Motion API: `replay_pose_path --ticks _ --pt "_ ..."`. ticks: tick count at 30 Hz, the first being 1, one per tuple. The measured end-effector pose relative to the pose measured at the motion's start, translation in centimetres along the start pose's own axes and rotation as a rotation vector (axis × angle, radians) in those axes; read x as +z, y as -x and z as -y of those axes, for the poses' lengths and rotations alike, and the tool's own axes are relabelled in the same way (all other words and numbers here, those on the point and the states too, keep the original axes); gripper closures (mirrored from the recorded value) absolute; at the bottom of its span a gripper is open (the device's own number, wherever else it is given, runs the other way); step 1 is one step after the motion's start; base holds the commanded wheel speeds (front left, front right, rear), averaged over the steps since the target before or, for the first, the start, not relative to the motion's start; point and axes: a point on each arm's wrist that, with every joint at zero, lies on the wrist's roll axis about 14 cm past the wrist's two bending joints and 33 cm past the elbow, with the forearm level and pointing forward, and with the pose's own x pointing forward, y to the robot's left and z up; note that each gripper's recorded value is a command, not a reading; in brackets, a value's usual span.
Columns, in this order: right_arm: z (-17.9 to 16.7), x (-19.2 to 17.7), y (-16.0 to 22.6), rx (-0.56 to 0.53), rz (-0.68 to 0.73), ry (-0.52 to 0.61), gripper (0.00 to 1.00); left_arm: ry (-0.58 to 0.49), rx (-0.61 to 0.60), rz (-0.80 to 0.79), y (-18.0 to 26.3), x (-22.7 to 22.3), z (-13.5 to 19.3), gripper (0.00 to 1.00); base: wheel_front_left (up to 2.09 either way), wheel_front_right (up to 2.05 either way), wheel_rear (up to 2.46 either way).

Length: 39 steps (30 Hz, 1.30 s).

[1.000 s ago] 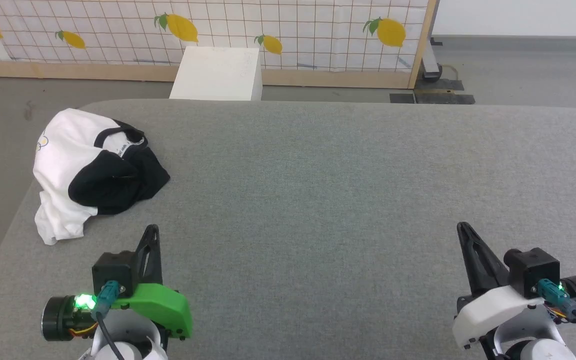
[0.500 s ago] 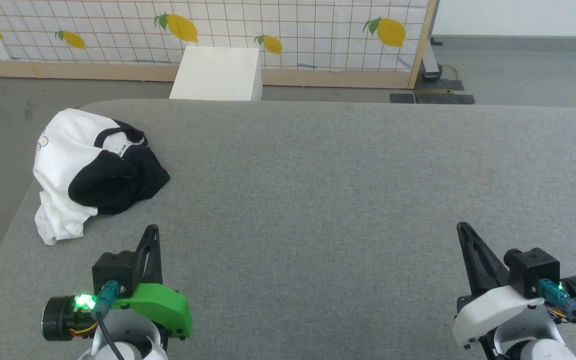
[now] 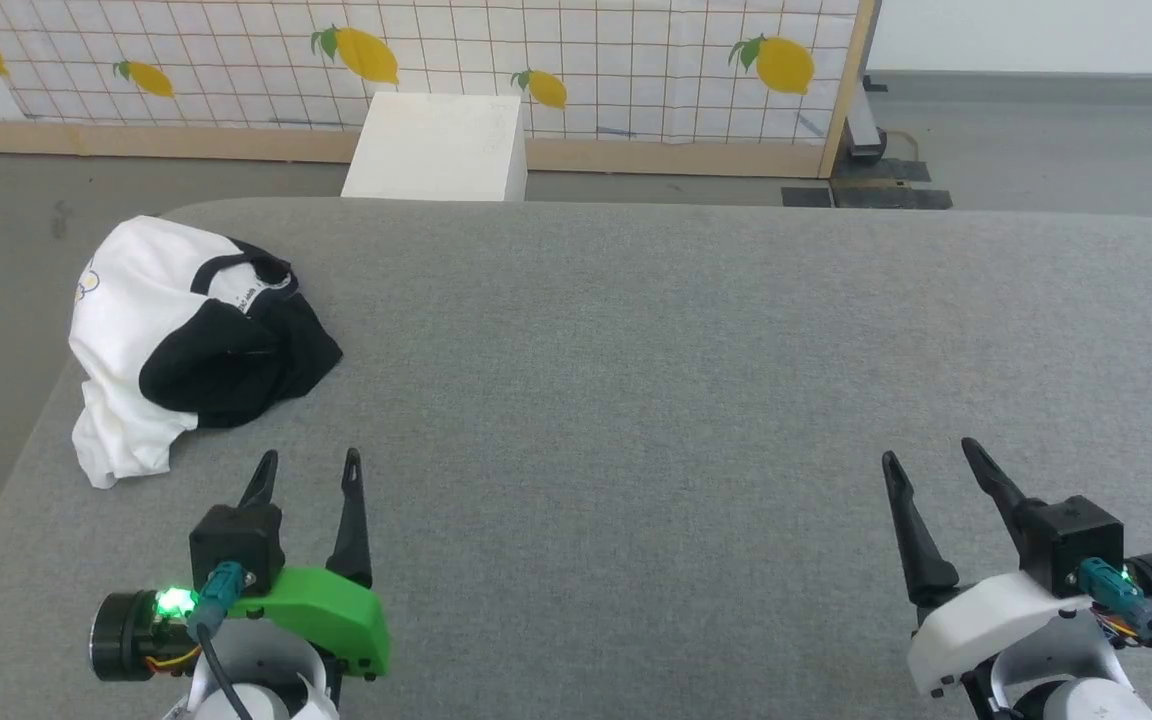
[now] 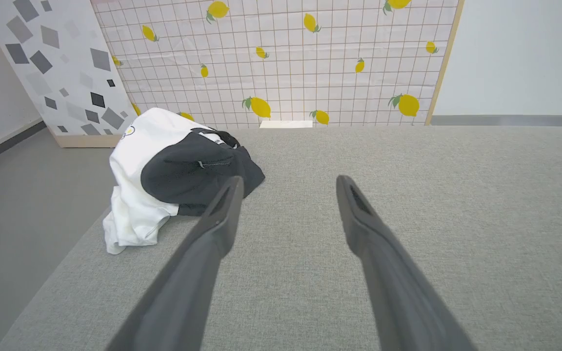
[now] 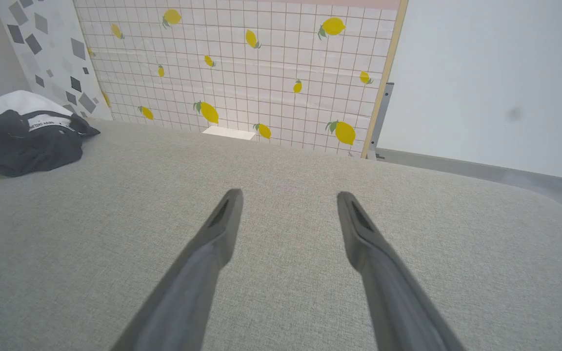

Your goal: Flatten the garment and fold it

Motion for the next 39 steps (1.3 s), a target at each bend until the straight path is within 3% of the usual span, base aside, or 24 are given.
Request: replay_pose_path --ticks 13,39 --pt "-1.3 0.3 -1.0 0.043 0.016 -0.006 0.0 0.013 0.052 0.009 0.9 -0.2 -1.4 0.0 0.0 0.0 0.0" --pt "-7.5 0.5 -3.8 0.23 0.025 -0.018 0.0 0.033 0.255 0.047 4.9 0.1 -7.4 0.0 0.0 0.0 0.0"
